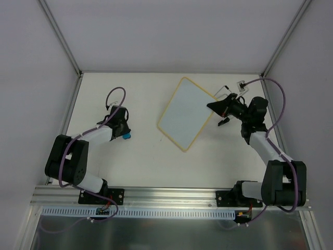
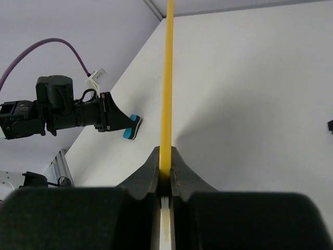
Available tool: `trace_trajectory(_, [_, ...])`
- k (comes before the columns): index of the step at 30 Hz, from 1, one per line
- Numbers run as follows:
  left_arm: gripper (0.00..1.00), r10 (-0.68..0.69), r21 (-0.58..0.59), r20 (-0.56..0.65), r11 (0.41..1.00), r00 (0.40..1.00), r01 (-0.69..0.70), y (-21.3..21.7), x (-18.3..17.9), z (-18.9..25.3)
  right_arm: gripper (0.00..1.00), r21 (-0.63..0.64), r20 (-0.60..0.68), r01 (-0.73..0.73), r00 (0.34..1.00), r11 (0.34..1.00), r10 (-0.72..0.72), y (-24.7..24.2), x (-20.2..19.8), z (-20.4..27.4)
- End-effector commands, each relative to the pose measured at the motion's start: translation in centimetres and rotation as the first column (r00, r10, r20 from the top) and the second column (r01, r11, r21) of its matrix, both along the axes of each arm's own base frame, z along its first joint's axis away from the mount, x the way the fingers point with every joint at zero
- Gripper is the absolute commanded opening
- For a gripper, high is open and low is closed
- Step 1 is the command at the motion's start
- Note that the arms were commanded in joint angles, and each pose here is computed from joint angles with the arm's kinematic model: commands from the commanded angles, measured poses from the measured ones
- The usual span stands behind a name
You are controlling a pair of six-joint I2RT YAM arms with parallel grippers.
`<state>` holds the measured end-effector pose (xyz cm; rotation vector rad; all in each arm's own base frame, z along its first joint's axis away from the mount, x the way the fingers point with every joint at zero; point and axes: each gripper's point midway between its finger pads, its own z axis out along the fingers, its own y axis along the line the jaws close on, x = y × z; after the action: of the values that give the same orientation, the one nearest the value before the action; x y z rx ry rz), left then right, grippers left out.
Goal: Erase the whiteboard
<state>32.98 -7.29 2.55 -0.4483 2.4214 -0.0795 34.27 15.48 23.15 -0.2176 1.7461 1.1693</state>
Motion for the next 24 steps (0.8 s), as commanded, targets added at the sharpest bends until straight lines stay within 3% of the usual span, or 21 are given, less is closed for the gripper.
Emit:
trace_trajectory(1, [0.2,0.029,0.025,-0.063,0.999,0.998,-0.028,1.5,-0.2,-1.0,0.0,0.009,0.209,0.03,0.977,1.0,-0.031,-2.4,0.9,7.7])
trace_trajectory(4, [0.3,0.025,0.012,-0.108,1.0,0.994,-0.024,1.2,-0.2,-1.5,0.0,0.029,0.208,0.054,0.976,0.998,-0.059,-4.2,1.5,9.1])
trace_trajectory(8, [0.53,0.016,-0.021,-0.112,1.0,0.994,-0.018,0.6,-0.3,-0.8,0.0,0.042,0.245,0.122,0.961,0.992,-0.128,-7.9,2.9,12.4])
trace_trajectory(9, [0.65,0.012,-0.025,-0.107,1.0,0.994,-0.015,0.5,-0.3,-0.3,0.0,0.046,0.247,0.129,0.959,0.991,-0.136,-8.5,3.2,12.9])
trace_trajectory(11, [0.78,0.004,-0.042,-0.09,0.999,0.996,-0.008,0.3,-0.2,0.9,0.0,0.043,0.24,0.149,0.958,0.988,-0.155,-10.4,4.1,13.2])
trace_trajectory(12, [0.93,-0.008,-0.064,-0.076,0.998,0.997,0.003,-0.1,-0.5,2.2,0.0,0.037,0.267,0.154,0.951,0.987,-0.158,-11.1,4.5,14.5])
trace_trajectory(13, [0.99,-0.018,-0.075,-0.057,0.997,0.998,0.014,-0.3,-0.4,3.2,0.0,0.036,0.244,0.142,0.959,0.989,-0.146,-11.8,5.1,14.0])
trace_trajectory(20, [0.99,-0.104,-0.06,0.127,0.992,0.986,0.112,-0.1,-1.1,12.4,0.0,0.015,0.232,0.165,0.959,0.986,-0.164,-18.5,8.3,14.7])
trace_trajectory(24, [0.99,-0.154,-0.026,0.274,0.986,0.949,0.167,0.3,-2.5,17.6,0.0,0.011,0.217,0.167,0.962,0.986,-0.165,-21.2,9.7,14.3])
